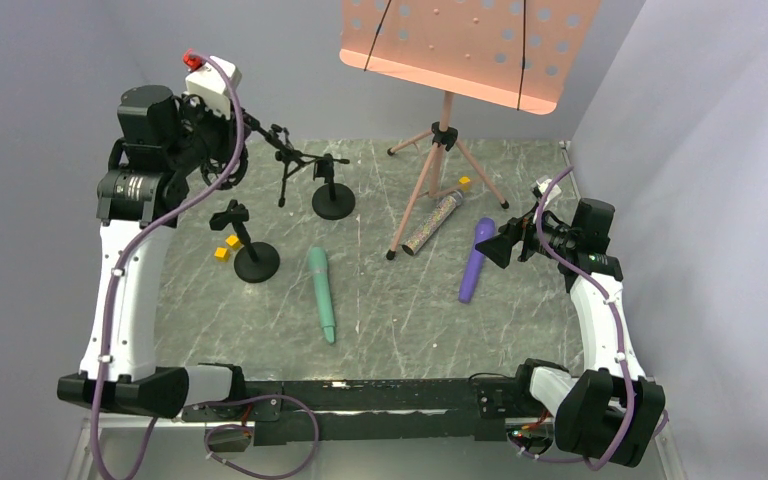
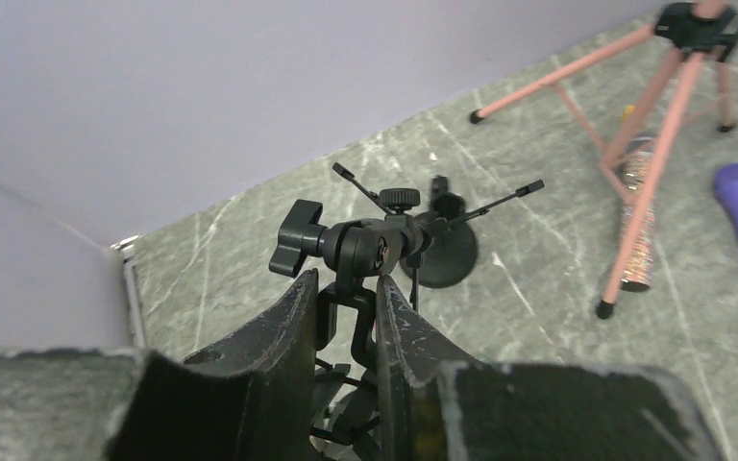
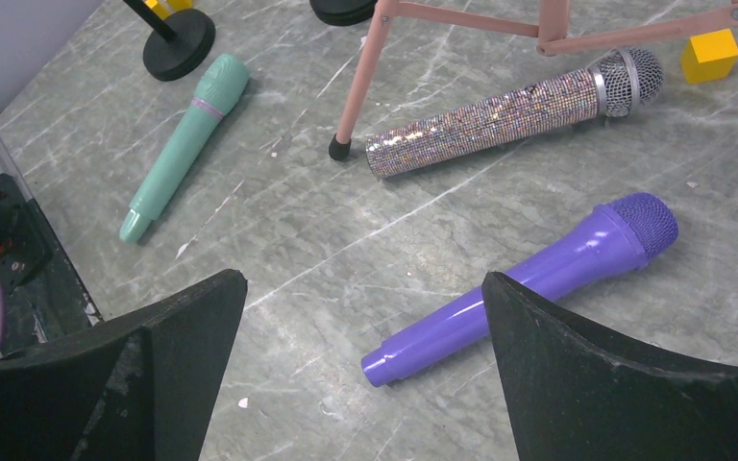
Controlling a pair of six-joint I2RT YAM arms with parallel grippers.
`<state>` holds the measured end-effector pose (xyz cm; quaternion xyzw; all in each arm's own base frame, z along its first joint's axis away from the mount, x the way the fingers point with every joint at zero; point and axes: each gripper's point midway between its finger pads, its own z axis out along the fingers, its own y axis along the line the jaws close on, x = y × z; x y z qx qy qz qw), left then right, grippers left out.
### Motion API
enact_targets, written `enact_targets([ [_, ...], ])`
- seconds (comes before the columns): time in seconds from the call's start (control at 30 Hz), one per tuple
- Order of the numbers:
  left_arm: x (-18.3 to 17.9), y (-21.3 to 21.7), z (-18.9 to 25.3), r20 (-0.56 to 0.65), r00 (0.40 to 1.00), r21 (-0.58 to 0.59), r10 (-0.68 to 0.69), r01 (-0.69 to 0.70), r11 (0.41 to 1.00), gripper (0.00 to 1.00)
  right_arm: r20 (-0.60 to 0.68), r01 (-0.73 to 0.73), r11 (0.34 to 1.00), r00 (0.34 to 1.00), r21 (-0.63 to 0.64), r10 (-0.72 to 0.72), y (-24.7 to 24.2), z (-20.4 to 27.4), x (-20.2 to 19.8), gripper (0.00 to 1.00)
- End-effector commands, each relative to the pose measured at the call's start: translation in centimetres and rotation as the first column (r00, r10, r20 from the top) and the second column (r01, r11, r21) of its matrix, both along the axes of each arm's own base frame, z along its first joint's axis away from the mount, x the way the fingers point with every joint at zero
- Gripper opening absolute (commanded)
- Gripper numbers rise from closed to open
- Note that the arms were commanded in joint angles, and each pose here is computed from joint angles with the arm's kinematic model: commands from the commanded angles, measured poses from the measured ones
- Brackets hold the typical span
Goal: Attach the microphones to the stand
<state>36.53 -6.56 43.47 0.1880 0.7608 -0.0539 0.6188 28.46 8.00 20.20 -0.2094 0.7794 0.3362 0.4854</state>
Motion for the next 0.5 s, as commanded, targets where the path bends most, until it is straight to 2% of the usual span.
enact_targets([
  [0.0,-3.9,-3.6,4.4,0.141,0.975,-0.077,-0.171,0.183,0.98,0.0,0.071,-0.009,1.0,0.997,-0.028,0.011,-0.1,1.7,0.6,1.0],
  [0.17,-7.3,-7.4,2.8,0.104,0.939,-0.124,-0.328,0.34,0.932,0.0,0.073,-0.007,0.999,0.997,-0.031,0.009,-0.1,1.7,0.6,1.0],
  [0.27,-9.8,-10.2,1.3,0.088,0.896,-0.164,-0.436,0.444,0.881,0.0,0.074,-0.005,0.999,0.997,-0.034,0.008,-0.2,1.7,0.7,1.0],
  [0.4,-11.8,-13.6,-2.1,0.057,0.848,-0.208,-0.526,0.526,0.825,0.0,0.073,-0.002,0.999,0.997,-0.038,0.004,-0.3,1.6,0.7,1.0],
  [0.47,-12.3,-15.2,-3.8,0.023,0.844,-0.233,-0.537,0.526,0.818,0.0,0.069,0.001,0.999,0.998,-0.039,0.001,-0.3,1.4,0.8,1.0],
])
